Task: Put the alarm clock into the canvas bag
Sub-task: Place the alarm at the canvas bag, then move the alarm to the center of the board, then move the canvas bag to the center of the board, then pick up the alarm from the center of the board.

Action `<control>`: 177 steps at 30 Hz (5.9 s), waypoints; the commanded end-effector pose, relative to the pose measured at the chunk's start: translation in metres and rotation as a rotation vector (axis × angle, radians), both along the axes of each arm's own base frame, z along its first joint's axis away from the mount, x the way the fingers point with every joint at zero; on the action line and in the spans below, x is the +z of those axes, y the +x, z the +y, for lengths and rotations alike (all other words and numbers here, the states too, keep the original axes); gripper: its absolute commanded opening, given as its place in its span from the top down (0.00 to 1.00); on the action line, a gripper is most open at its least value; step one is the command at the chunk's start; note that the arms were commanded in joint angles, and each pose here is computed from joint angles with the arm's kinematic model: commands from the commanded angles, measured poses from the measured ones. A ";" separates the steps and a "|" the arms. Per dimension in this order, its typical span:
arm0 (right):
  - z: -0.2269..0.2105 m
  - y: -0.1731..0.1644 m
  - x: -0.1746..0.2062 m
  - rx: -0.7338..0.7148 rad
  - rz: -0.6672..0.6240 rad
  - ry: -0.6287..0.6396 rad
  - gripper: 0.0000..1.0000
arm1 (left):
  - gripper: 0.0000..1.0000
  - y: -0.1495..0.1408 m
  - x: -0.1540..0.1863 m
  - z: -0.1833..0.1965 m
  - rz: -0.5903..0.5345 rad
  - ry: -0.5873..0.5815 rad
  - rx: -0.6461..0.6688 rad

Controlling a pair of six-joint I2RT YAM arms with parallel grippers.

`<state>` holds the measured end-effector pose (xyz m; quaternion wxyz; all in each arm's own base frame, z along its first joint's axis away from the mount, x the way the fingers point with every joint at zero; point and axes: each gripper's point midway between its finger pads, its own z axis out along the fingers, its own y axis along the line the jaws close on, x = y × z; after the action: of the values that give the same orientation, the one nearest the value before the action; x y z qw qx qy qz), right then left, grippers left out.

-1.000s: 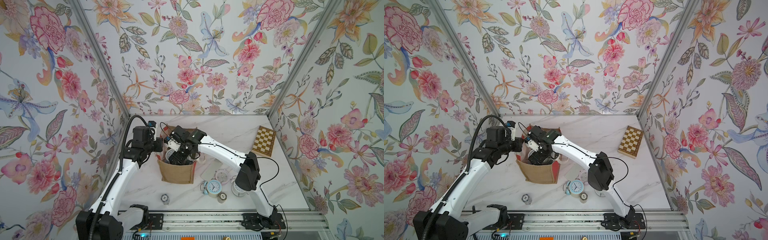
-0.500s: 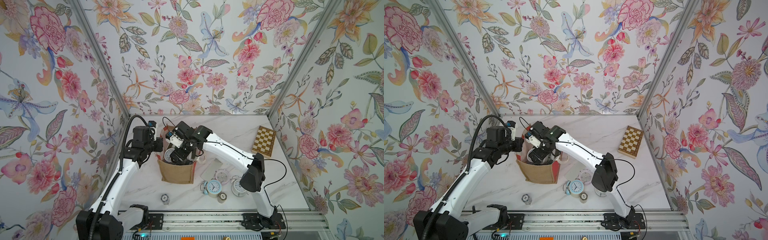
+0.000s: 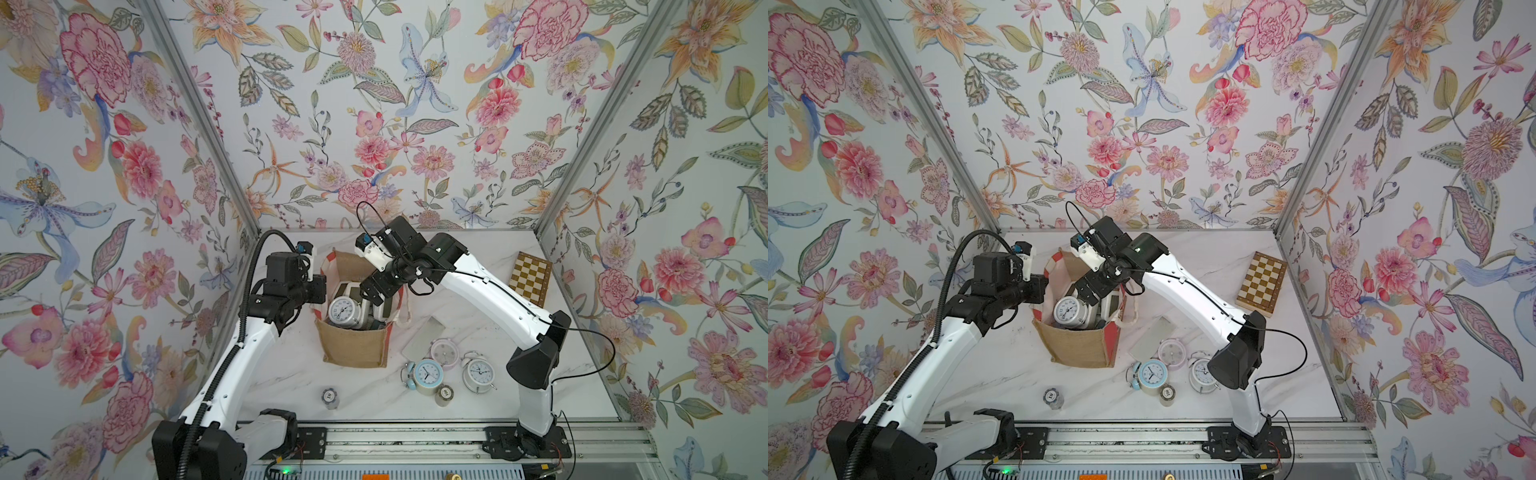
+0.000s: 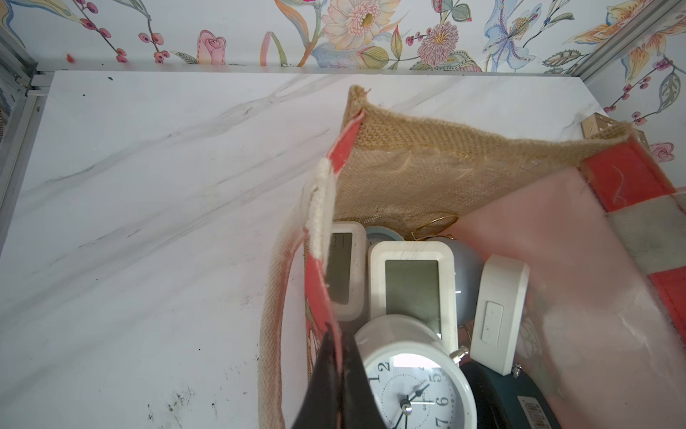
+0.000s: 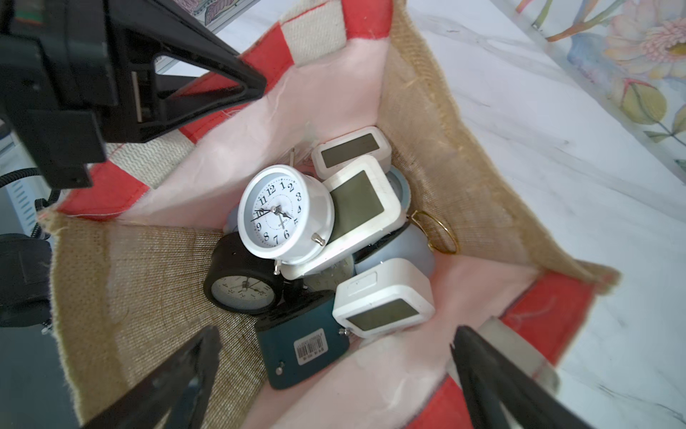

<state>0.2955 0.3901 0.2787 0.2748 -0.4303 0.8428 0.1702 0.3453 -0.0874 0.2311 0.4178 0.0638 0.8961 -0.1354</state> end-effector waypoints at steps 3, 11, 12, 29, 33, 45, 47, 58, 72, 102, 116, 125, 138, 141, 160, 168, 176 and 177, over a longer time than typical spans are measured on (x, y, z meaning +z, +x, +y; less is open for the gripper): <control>-0.038 0.003 0.014 -0.073 -0.052 -0.010 0.00 | 0.96 0.013 0.019 -0.005 -0.080 -0.023 -0.006; -0.103 0.008 0.006 -0.247 -0.069 -0.026 0.00 | 0.96 0.013 0.022 -0.006 -0.086 -0.028 -0.007; -0.111 0.008 0.002 -0.271 -0.066 -0.031 0.00 | 0.96 0.014 0.023 -0.007 -0.086 -0.029 -0.007; -0.147 -0.034 -0.119 -0.340 0.172 -0.115 0.06 | 0.96 0.016 0.024 -0.008 -0.093 -0.036 -0.013; -0.136 -0.046 -0.142 -0.302 0.184 -0.129 0.06 | 0.96 0.016 0.023 -0.008 -0.091 -0.036 -0.012; -0.115 -0.065 -0.201 -0.222 0.119 -0.306 0.01 | 0.96 0.015 0.025 -0.007 -0.096 -0.036 -0.010; -0.114 -0.067 -0.209 -0.215 0.112 -0.335 0.01 | 0.96 0.015 0.026 -0.007 -0.099 -0.036 -0.010; -0.114 -0.063 -0.233 -0.228 0.035 -0.452 0.01 | 0.96 0.016 0.028 -0.008 -0.100 -0.036 -0.014; -0.147 -0.027 -0.226 -0.351 -0.047 -0.505 0.01 | 0.96 0.016 0.030 -0.008 -0.099 -0.034 -0.013; -0.201 0.031 -0.173 -0.773 0.319 0.138 0.01 | 0.97 0.016 0.025 -0.011 -0.093 -0.045 -0.024; -0.179 -0.042 -0.214 -0.345 0.417 -0.125 0.01 | 0.96 0.020 0.025 -0.016 -0.095 -0.067 -0.042; -0.191 -0.036 -0.189 -0.353 0.315 -0.112 0.01 | 0.96 0.021 0.026 -0.017 -0.097 -0.072 -0.043; -0.225 0.032 -0.185 -1.214 0.457 0.104 0.01 | 0.96 0.022 0.027 -0.018 -0.101 -0.075 -0.041; -0.234 0.032 -0.195 -1.411 0.498 0.147 0.01 | 0.96 0.021 0.026 -0.018 -0.099 -0.073 -0.043; -0.220 0.060 -0.238 -1.557 0.541 0.071 0.00 | 0.96 0.019 0.025 -0.019 -0.101 -0.074 -0.049; -0.222 0.060 -0.252 -1.564 0.546 0.026 0.05 | 0.96 0.018 0.026 -0.018 -0.103 -0.071 -0.048; -0.224 0.062 -0.248 -1.557 0.519 0.025 0.19 | 0.96 0.019 0.027 -0.019 -0.106 -0.079 -0.051; -0.224 0.062 -0.248 -1.555 0.516 0.026 0.19 | 0.96 0.019 0.026 -0.020 -0.103 -0.083 -0.055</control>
<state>0.3572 0.1692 0.0272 0.1079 0.3346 0.9349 0.0475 0.3551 -0.1025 0.2297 0.4186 0.0728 0.8901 -0.1649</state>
